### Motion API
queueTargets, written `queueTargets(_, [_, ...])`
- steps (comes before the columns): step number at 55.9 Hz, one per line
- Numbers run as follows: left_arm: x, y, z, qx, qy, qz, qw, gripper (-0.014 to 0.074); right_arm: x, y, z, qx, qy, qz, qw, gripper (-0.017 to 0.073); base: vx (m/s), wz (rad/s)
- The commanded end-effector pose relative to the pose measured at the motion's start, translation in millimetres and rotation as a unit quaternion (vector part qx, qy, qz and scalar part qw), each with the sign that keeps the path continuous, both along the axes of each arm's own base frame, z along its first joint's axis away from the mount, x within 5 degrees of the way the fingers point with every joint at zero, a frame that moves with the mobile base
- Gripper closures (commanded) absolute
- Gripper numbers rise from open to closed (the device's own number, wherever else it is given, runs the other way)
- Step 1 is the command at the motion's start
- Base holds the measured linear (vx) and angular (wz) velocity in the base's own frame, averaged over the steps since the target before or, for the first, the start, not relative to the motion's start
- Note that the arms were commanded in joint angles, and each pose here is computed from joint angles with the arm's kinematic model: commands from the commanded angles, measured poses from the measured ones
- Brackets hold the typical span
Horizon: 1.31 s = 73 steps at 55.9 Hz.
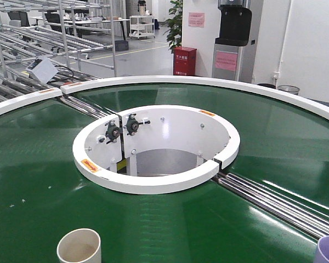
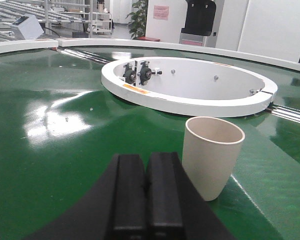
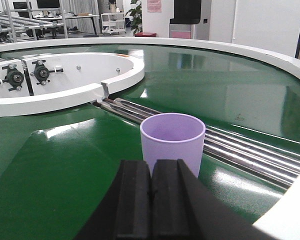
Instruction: Grab cup from conveyor and place in blue bin
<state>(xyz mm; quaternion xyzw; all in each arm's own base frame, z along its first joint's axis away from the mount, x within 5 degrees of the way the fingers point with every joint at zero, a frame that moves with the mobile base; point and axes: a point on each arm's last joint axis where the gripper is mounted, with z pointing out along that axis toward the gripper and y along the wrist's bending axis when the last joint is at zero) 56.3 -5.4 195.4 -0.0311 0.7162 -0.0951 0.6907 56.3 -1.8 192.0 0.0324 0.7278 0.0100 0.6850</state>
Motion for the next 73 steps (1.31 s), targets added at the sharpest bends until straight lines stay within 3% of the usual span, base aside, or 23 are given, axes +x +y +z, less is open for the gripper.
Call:
queueTargets(1, [0, 0.2, 5, -0.011, -0.037, 0.001, 0.999, 0.0563, 0, 0, 1, -0.008, -0.035, -0.003, 0.999, 0.0566, 0.0, 0.0])
queueTargets(33, [0, 0.2, 6, -0.011, -0.04, 0.001, 0.999, 0.0563, 0, 0, 1, -0.008, -0.035, -0.003, 0.999, 0.0566, 0.0, 0.0])
queueTargets(40, [0, 0.4, 10, -0.03, -0.062, 0.001, 0.998, 0.0563, 0, 0, 1, -0.009, -0.035, -0.003, 0.999, 0.0566, 0.0, 0.0])
queueTargets(55, [-1, 0.7, 18, -0.034, -0.101, 0.001, 0.994, 0.0563, 0, 0, 8, -0.009, -0.073, -0.002, 0.997, 0.0566, 0.0, 0.0])
queueTargets(63, [-4, 1.4, 30, -0.04, -0.168, 0.002, 0.985, 0.0563, -2, 0, 22, -0.012, -0.147, 0.0, 0.989, 0.0566, 0.0, 0.0])
queueTargets(73, [-16, 2.7, 72, -0.046, -0.25, 0.001, 0.967, 0.0563, -11, 1, 59, -0.014, -0.232, 0.001, 0.972, 0.0566, 0.0, 0.0])
